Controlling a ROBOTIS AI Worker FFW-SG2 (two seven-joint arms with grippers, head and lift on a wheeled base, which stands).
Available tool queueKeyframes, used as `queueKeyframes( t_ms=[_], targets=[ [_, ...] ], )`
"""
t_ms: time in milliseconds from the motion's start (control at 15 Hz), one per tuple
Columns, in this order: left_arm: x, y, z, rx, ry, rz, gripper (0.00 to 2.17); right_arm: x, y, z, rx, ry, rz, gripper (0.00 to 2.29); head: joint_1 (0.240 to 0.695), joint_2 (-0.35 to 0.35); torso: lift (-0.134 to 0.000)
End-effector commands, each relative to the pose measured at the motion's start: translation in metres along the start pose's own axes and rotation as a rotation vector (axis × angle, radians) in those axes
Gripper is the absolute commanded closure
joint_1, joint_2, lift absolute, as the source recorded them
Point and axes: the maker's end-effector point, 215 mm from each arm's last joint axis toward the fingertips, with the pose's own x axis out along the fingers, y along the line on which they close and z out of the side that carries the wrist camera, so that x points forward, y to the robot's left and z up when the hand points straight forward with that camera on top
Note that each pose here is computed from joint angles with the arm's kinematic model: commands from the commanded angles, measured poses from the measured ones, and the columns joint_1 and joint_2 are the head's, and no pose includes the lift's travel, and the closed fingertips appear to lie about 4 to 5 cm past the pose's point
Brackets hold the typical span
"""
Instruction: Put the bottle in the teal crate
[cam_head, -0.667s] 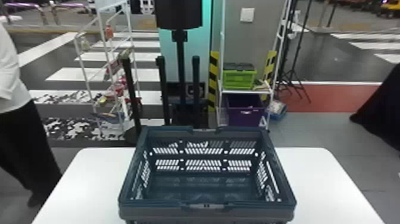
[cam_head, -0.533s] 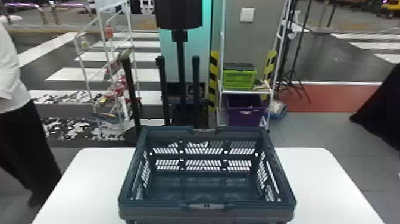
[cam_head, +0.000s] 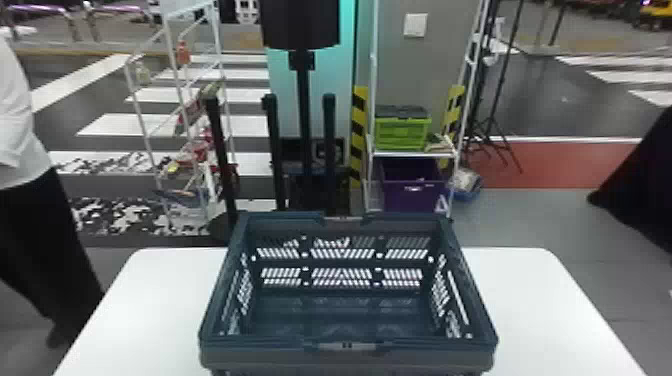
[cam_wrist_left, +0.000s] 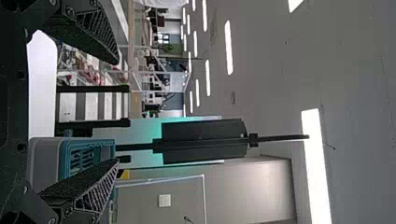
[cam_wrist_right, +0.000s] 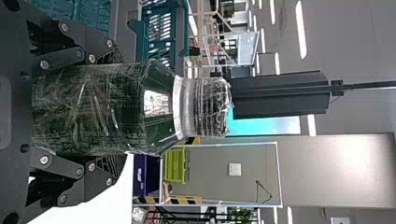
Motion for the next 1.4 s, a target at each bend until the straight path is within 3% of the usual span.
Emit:
queueKeyframes(
  t_ms=[0, 267, 400, 733, 1000, 1267, 1333],
  targets=[
    [0.0, 0.0, 0.0, 0.0, -0.001, 0.0, 0.14, 0.001, 0.0, 0.006, -0.002, -0.012, 0.001, 1.9, 0.499, 0.0, 0.0],
    [0.0, 0.0, 0.0, 0.0, -0.001, 0.0, 0.14, 0.015, 0.001, 0.048, -0.018, -0.089, 0.013, 1.9, 0.499, 0.0, 0.0],
    [-0.001, 0.0, -0.001, 0.0, 0.002, 0.0, 0.14, 0.029, 0.003, 0.064, -0.022, -0.085, 0.022, 1.9, 0.499, 0.0, 0.0],
    [-0.001, 0.002, -0.001, 0.0, 0.002, 0.009, 0.14, 0.083, 0.005, 0.082, -0.05, 0.029, 0.038, 1.9, 0.499, 0.0, 0.0],
    [-0.001, 0.003, 0.001, -0.001, -0.001, 0.012, 0.14, 0.126, 0.012, 0.075, -0.072, 0.17, 0.045, 1.9, 0.499, 0.0, 0.0],
    [-0.002, 0.003, 0.001, 0.0, 0.0, 0.013, 0.14, 0.174, 0.045, 0.092, -0.085, 0.222, 0.1, 1.9, 0.499, 0.0, 0.0],
    [-0.002, 0.003, 0.001, 0.0, 0.0, 0.013, 0.14, 0.184, 0.053, 0.086, -0.101, 0.275, 0.113, 1.9, 0.499, 0.0, 0.0]
  ],
)
